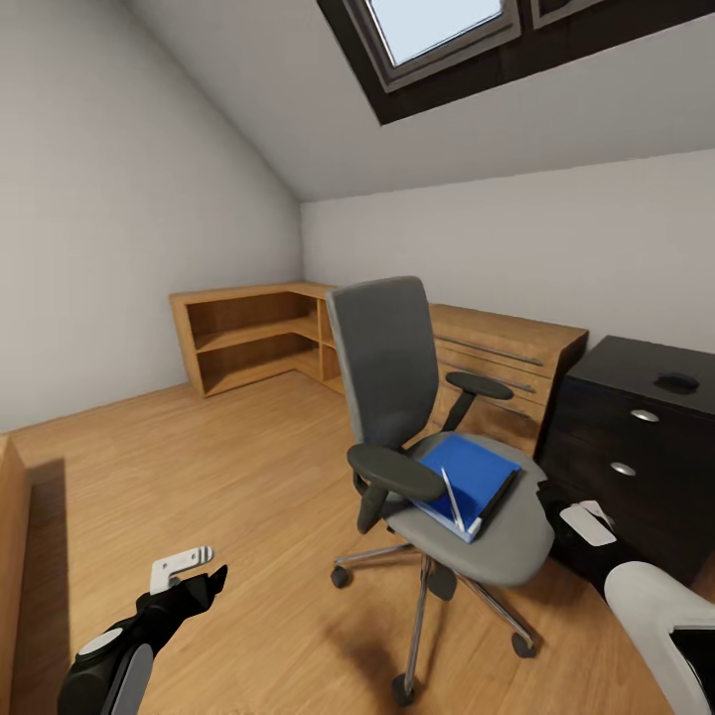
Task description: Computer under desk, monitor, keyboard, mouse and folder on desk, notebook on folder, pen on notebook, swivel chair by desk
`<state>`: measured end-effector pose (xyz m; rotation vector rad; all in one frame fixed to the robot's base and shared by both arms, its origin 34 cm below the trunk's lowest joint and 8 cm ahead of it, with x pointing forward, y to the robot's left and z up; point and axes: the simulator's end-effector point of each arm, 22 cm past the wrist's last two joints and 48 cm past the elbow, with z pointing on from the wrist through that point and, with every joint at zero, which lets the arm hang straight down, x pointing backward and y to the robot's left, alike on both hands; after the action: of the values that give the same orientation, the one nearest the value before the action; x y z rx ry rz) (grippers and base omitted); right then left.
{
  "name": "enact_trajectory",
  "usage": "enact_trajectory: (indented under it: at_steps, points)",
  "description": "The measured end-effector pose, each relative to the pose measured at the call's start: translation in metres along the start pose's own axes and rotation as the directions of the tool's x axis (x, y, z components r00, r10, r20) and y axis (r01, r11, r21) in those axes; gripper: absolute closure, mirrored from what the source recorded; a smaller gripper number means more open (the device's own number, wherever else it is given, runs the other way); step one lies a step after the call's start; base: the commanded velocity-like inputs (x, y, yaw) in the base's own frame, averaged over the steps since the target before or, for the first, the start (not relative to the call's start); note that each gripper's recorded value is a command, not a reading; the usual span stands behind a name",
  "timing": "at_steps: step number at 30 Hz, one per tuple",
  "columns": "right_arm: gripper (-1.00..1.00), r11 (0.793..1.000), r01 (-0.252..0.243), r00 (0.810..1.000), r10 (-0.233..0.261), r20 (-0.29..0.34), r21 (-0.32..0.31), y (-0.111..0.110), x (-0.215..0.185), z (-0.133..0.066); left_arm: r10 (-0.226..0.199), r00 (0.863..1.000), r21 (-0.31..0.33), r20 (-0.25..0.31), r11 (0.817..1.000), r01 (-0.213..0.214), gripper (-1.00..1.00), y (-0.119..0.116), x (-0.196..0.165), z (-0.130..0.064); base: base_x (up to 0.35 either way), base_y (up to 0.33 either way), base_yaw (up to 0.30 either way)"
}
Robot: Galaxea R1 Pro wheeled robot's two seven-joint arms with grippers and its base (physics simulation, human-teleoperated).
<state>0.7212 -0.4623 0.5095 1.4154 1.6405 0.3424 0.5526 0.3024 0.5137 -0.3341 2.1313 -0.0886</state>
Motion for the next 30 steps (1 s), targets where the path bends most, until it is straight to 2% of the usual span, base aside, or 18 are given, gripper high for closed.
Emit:
enact_trajectory:
  at_steps: [14,22,30]
  points:
    - [-1.0,1.0,0.001,1.0,-0.001,0.001,-0.002,0.0008,-0.0005,0.0,0.0,1.0,0.0,-0.001,1.0,0.0,-1.0,0.0,0.0003,0.0001,-0.016,0.0,0.004]
    - [-1.0,1.0,0.001,1.0,-0.001,0.001,-0.002,0.0008,-0.0004,0.0002,0.0,1.0,0.0,-0.002,1.0,0.0,-1.0,0.0,0.0005,0.0003,-0.277,0.0,0.0]
    - [-1.0,1.0,0.001,1.0,-0.001,0.001,-0.003,0.0011,-0.0005,0.0001,0.0,1.0,0.0,-0.001,1.0,0.0,-1.0,0.0,0.0004,0.0002,-0.172,0.0,0.0]
